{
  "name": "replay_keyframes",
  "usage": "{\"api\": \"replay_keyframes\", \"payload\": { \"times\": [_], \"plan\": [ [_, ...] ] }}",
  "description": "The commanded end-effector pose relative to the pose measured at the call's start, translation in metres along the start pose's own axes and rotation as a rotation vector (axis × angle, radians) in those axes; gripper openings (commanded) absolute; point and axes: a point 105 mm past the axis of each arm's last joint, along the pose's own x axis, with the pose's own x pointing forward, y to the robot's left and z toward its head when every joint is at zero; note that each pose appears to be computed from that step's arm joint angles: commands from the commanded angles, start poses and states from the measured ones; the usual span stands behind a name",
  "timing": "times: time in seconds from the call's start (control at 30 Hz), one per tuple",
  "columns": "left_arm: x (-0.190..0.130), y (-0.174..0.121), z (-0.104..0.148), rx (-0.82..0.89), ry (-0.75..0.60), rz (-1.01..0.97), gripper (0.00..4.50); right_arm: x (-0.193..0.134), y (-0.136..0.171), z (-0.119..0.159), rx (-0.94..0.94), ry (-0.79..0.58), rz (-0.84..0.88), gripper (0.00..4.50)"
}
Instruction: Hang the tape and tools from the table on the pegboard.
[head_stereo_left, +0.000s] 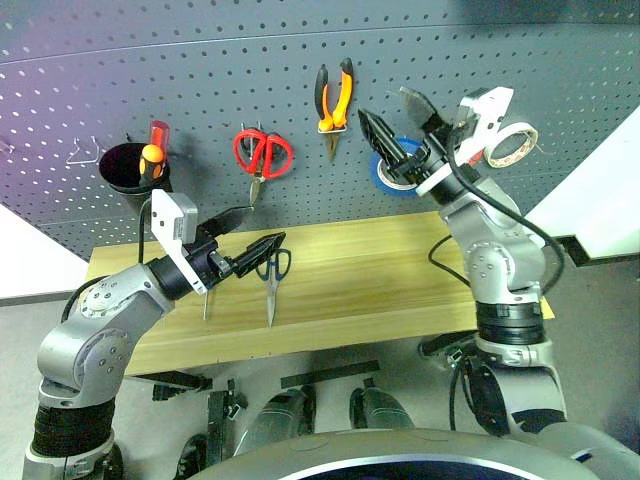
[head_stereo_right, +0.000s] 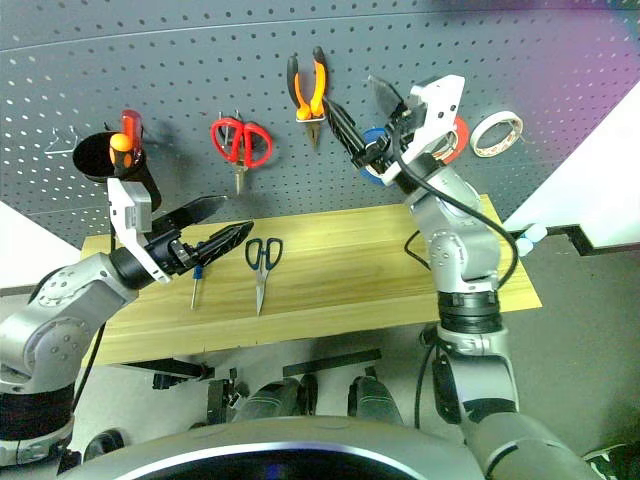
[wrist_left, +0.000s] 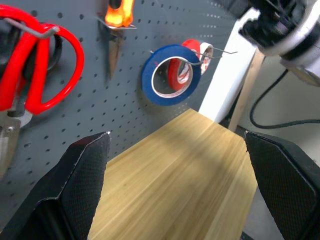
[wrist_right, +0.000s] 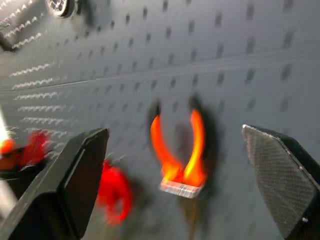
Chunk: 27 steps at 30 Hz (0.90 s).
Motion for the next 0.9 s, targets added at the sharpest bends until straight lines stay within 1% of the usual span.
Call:
{"api": "replay_keyframes", "payload": {
  "times": [0.03, 0.1, 0.17, 0.23, 0.27, 0.33, 0.37, 0.47, 0.53, 0.63, 0.8, 0.9],
  "plan": [
    [0.000, 0.001, 0.006, 0.035, -0.021, -0.011, 4.50, -0.021, 0.005, 0.011, 0.004, 0.043, 0.086, 4.45],
    [0.003, 0.003, 0.004, 0.035, -0.022, -0.010, 4.50, -0.040, 0.004, 0.001, -0.047, 0.143, 0.126, 4.45],
    [0.004, 0.005, 0.002, 0.035, -0.023, -0.005, 4.50, -0.056, 0.004, -0.009, -0.057, 0.232, 0.176, 4.45],
    [0.004, 0.009, -0.001, 0.033, -0.018, 0.007, 4.50, -0.067, 0.000, -0.018, -0.065, 0.294, 0.195, 4.45],
    [0.005, 0.010, -0.006, 0.034, -0.002, 0.016, 4.50, -0.076, -0.002, -0.025, -0.047, 0.344, 0.217, 4.45],
    [0.005, 0.013, -0.015, 0.030, 0.023, 0.040, 4.50, -0.091, -0.007, -0.036, -0.084, 0.434, 0.242, 4.45],
    [0.004, 0.015, -0.019, 0.028, 0.037, 0.056, 4.50, -0.096, -0.009, -0.038, -0.098, 0.458, 0.254, 4.45],
    [0.001, 0.029, -0.038, 0.004, 0.086, 0.148, 4.50, -0.098, -0.013, -0.034, -0.152, 0.464, 0.272, 4.45],
    [0.001, 0.037, -0.049, 0.001, 0.117, 0.216, 4.50, -0.096, -0.012, -0.028, -0.158, 0.456, 0.286, 4.45],
    [0.002, 0.048, -0.073, -0.021, 0.191, 0.306, 4.50, -0.096, -0.012, -0.023, -0.153, 0.447, 0.303, 4.45],
    [0.004, 0.058, -0.101, -0.059, 0.277, 0.402, 4.50, -0.093, -0.005, -0.019, -0.209, 0.441, 0.333, 4.45],
    [-0.001, 0.071, -0.120, -0.031, 0.358, 0.524, 4.50, -0.088, 0.003, -0.013, -0.204, 0.416, 0.358, 4.45]
  ]
}}
